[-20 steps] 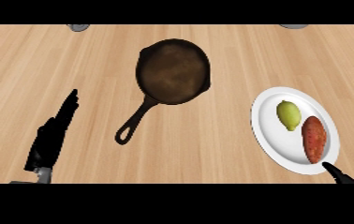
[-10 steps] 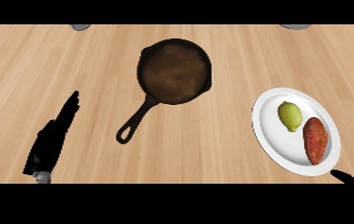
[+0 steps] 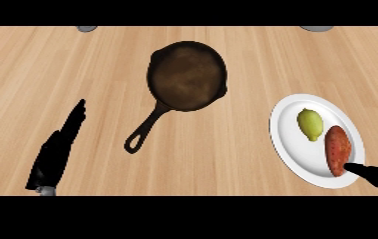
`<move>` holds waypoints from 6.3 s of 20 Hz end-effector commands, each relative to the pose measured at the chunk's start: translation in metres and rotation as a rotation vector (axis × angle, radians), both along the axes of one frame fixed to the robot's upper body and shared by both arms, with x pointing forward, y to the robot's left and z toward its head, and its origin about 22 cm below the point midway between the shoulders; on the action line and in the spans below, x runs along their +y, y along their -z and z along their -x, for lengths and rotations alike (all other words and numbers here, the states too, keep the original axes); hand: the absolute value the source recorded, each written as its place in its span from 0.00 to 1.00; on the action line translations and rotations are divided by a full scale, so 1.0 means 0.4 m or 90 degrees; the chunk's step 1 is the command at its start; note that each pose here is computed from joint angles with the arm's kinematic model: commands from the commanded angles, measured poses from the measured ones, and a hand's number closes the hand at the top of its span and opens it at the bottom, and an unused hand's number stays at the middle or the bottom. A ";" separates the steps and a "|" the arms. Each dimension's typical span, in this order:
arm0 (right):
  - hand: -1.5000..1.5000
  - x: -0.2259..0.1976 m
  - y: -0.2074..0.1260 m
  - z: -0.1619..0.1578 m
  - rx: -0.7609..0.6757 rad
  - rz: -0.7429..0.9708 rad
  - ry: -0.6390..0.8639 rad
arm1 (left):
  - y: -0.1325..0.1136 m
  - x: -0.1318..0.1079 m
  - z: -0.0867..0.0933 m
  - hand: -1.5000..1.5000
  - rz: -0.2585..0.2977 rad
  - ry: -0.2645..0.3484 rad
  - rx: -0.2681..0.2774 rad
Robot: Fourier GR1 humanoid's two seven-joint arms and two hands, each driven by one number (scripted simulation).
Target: Pick the lemon from the plate and place it in the pan
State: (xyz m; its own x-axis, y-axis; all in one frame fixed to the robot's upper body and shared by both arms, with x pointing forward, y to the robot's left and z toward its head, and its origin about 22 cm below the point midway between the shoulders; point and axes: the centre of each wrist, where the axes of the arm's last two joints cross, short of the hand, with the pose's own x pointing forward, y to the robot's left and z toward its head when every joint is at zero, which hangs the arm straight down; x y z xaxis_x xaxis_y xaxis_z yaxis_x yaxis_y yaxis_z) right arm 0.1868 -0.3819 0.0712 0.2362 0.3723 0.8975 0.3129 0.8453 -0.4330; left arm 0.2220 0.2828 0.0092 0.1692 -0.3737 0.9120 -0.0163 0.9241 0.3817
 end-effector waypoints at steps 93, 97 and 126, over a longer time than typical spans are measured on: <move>1.00 0.650 -0.210 -0.329 -0.015 0.531 0.006 | 0.030 0.000 -0.026 0.50 0.003 0.005 0.006; 1.00 0.756 -0.267 -0.405 -0.008 0.472 -0.031 | 0.054 0.011 -0.003 0.50 0.001 0.019 0.001; 0.00 0.692 0.013 -0.627 0.117 0.058 -0.052 | -0.016 -0.068 -0.061 0.50 0.001 0.087 -0.026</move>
State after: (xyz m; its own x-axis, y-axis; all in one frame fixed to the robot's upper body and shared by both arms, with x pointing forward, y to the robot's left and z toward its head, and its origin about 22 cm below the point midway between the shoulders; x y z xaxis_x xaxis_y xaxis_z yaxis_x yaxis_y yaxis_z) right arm 0.4377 -0.0984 0.0721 0.3976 0.5714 0.7179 0.0709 0.7609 -0.6450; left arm 0.2479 0.2540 0.0201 0.0813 -0.3929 0.9160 0.0876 0.9183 0.3861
